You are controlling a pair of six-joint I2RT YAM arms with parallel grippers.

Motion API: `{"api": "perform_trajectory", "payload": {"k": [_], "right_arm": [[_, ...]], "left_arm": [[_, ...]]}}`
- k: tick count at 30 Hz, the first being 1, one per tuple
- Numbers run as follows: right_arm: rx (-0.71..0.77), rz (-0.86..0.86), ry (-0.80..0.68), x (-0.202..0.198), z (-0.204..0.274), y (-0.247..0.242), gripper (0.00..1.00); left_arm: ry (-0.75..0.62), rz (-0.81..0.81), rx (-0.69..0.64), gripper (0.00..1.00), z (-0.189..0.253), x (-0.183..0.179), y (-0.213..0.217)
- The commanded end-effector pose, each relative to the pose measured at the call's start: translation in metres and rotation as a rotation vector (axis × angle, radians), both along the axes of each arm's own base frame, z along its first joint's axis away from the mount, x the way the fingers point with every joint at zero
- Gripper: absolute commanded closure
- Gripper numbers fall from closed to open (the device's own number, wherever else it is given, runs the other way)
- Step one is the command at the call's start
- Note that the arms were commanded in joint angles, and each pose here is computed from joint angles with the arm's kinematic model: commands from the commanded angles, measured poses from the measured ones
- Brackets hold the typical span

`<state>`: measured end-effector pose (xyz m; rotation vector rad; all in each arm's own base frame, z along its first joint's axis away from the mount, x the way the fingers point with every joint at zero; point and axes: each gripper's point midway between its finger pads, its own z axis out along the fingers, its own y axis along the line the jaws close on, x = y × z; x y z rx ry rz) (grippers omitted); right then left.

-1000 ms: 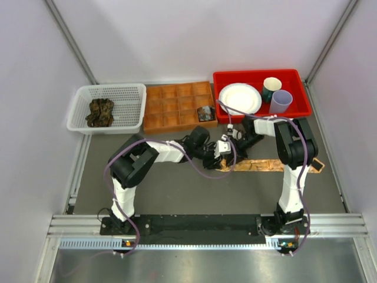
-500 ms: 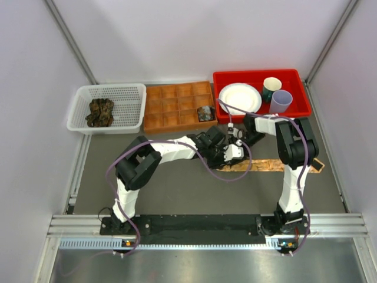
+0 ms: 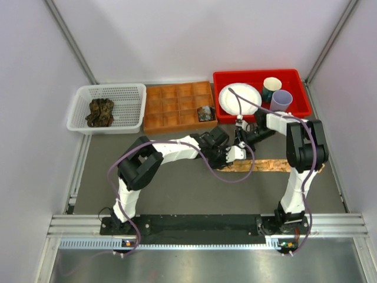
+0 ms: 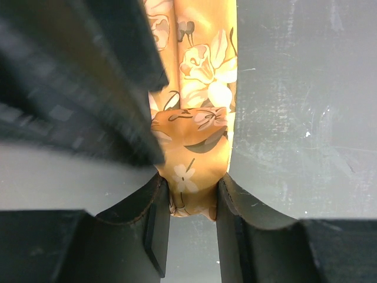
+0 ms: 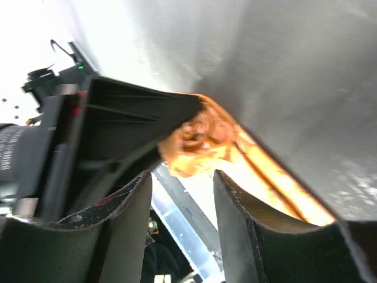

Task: Roll the ties
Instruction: Roll the tie at the center of the board.

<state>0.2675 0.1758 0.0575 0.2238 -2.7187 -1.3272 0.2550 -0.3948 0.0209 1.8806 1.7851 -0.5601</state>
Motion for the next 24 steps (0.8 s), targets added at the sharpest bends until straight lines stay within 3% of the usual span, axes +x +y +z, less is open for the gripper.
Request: {"api": "perform_trajectory", "payload": {"k": [1,10,13,14,16,19,20,24], "right_arm": [[0.091,0.010,-0.036,0.000,0.021,0.016,0.54],[-0.026,0.079,0.001,-0.016,-0.017,0.026,0.66],[-0.092,0.077,-0.013,-0.012,-0.029,0.019,0.83],[-0.125,0.081,-0.022,-0.010,-0.034,0.015,0.93],[-0.168,0.078,-0.031,-0.007,-0.040,0.010,1.00],[-0.237,0.071,-0.040,-0.003,-0.052,0.000,1.00],[-0.260,0.073,-0.037,-0.004,-0.057,-0.003,1.00],[-0.317,0.076,-0.033,-0.005,-0.068,-0.012,1.00]], "left_arm": [[0.153,-0.019,0.337,0.98,-0.081,-0.046,0.069],[0.157,-0.013,0.337,0.98,-0.083,-0.046,0.068],[0.162,-0.014,0.336,0.97,-0.084,-0.047,0.068],[0.163,-0.009,0.337,0.96,-0.084,-0.047,0.068],[0.164,-0.007,0.332,0.94,-0.083,-0.046,0.066],[0.174,0.008,0.330,0.79,-0.083,-0.047,0.065],[0.173,0.016,0.315,0.69,-0.082,-0.046,0.062],[0.153,0.062,0.158,0.49,-0.055,-0.032,0.044]]}}
